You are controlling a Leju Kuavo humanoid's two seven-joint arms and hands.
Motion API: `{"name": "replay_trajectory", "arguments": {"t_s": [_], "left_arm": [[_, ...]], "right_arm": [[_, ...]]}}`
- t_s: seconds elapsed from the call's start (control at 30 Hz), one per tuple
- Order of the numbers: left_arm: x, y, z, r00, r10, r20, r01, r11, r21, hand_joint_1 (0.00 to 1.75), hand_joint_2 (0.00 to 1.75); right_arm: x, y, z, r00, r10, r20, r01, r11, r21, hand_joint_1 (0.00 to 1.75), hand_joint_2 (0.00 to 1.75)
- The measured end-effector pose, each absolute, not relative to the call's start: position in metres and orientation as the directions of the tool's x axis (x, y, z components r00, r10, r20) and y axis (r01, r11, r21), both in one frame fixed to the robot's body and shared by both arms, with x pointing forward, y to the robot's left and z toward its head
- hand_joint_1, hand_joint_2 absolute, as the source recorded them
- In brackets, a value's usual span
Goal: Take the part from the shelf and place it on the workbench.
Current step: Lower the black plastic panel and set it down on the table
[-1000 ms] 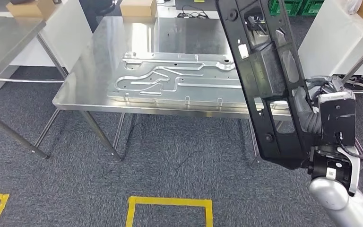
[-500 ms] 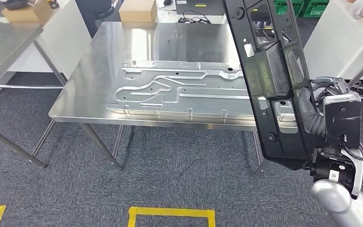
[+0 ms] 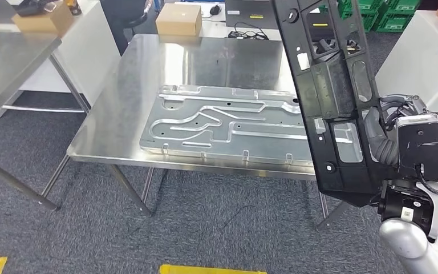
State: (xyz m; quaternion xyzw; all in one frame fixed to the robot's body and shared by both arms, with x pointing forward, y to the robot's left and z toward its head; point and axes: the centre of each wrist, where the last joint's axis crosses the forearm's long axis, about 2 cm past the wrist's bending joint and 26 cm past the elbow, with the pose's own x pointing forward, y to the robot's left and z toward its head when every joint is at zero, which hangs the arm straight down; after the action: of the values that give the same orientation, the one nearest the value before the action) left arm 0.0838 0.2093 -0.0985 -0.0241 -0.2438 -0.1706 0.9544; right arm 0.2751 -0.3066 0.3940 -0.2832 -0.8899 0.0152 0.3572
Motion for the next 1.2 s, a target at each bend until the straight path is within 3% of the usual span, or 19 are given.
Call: {"name": "replay_trajectory", "arguments": {"t_s": [1.2], "left_arm": [[0.09, 0.2108, -0.0974, 0.79, -0.337, 0.512, 0.36, 0.931, 0.058, 0.0, 0.0]], "right_arm": [[0.2721, -0.3146, 0.4006, -0.587, 0.52, 0.62, 0.523, 0.829, -0.2, 1.75, 1.75]]}}
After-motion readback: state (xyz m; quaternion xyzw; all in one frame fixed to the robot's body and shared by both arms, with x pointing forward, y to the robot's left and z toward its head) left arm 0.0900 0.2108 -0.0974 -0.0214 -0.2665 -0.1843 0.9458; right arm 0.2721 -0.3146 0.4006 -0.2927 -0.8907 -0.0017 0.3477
